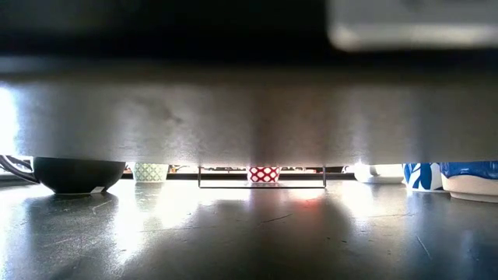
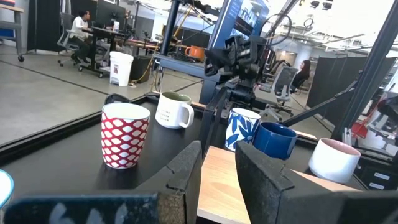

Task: Place coffee mugs
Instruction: Put the light green mug on the shelf

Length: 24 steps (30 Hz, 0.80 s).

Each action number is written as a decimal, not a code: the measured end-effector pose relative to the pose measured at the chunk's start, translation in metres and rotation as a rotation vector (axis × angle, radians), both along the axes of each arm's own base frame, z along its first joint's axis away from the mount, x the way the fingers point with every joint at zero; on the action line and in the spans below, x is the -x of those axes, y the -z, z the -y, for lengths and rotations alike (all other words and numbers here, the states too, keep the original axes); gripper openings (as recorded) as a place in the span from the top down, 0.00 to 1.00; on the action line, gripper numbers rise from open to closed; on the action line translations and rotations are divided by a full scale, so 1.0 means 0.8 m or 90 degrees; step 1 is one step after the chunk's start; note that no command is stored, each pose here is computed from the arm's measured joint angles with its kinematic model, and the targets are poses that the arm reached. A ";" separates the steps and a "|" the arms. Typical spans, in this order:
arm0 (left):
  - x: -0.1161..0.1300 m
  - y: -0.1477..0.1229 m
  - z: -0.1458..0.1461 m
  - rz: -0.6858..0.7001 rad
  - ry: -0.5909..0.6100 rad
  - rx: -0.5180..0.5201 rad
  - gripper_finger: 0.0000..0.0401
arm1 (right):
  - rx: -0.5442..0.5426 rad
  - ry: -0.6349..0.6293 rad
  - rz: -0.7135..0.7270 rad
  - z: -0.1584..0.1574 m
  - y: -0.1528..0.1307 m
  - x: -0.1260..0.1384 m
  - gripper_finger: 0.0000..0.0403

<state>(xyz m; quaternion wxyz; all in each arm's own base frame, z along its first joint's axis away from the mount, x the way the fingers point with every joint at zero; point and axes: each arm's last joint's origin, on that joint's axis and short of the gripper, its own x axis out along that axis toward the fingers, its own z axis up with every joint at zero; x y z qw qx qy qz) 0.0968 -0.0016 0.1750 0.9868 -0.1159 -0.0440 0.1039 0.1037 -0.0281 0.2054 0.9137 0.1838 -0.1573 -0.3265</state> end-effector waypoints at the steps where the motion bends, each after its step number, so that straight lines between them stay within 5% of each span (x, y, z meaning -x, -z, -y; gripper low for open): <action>1: 0.000 0.000 0.000 0.000 0.000 0.000 0.80 | 0.000 0.000 -0.012 0.000 -0.006 -0.002 0.81; 16: 0.000 0.000 0.000 0.000 0.000 0.000 0.80 | -0.215 0.077 -0.374 0.009 -0.059 -0.027 0.81; 24: 0.000 0.000 0.000 0.000 0.000 0.000 0.80 | -0.365 0.039 -0.385 0.008 -0.071 -0.037 0.70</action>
